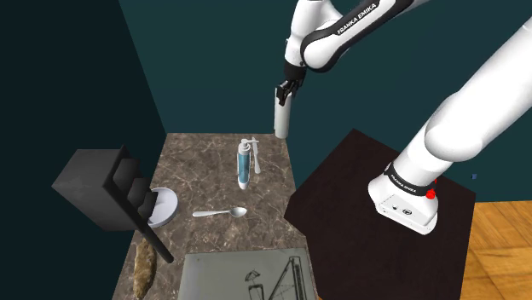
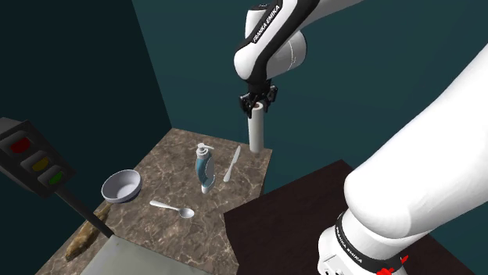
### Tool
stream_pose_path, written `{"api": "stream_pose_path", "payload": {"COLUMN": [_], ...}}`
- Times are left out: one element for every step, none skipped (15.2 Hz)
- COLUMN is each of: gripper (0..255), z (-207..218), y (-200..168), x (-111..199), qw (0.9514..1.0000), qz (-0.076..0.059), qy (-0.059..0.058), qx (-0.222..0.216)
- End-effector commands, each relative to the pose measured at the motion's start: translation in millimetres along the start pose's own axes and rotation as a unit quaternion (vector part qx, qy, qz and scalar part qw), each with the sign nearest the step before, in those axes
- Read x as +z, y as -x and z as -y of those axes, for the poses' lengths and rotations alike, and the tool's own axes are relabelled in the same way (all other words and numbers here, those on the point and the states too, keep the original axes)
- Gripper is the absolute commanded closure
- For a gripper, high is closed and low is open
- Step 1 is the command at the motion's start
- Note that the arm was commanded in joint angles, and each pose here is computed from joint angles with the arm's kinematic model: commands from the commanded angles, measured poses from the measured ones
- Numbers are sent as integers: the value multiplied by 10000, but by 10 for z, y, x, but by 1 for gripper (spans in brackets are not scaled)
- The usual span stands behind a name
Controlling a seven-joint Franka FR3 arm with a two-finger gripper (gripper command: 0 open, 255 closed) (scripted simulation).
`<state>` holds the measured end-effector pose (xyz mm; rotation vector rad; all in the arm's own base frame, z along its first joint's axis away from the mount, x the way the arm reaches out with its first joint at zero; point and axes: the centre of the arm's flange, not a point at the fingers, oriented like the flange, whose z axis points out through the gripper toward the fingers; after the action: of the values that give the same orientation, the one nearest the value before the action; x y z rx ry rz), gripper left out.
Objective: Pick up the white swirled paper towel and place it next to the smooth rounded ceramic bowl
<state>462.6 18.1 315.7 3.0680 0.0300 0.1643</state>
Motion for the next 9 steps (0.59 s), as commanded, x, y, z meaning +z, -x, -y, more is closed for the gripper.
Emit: {"api": "stream_pose_path", "payload": {"gripper": [255, 255, 255, 255, 255, 255, 255, 255, 255], "z": [-12, -16, -19, -23, -27, -30, -34, -38, -41], "y": [-10, -16, -21, -27, -32, -38, -44, -49, -55], "x": [-113, -166, -218, -270, -323, -375, -428, -480, -532], "qw": [10000, 10000, 10000, 10000, 10000, 10000, 10000, 10000, 10000], "qz": [2, 2, 2, 2, 2, 2, 2, 2, 2], "qy": [-1, -1, -1, -1, -1, -1, -1, -1, -1], "qx": [0, 0, 0, 0, 0, 0, 0, 0, 0]}}
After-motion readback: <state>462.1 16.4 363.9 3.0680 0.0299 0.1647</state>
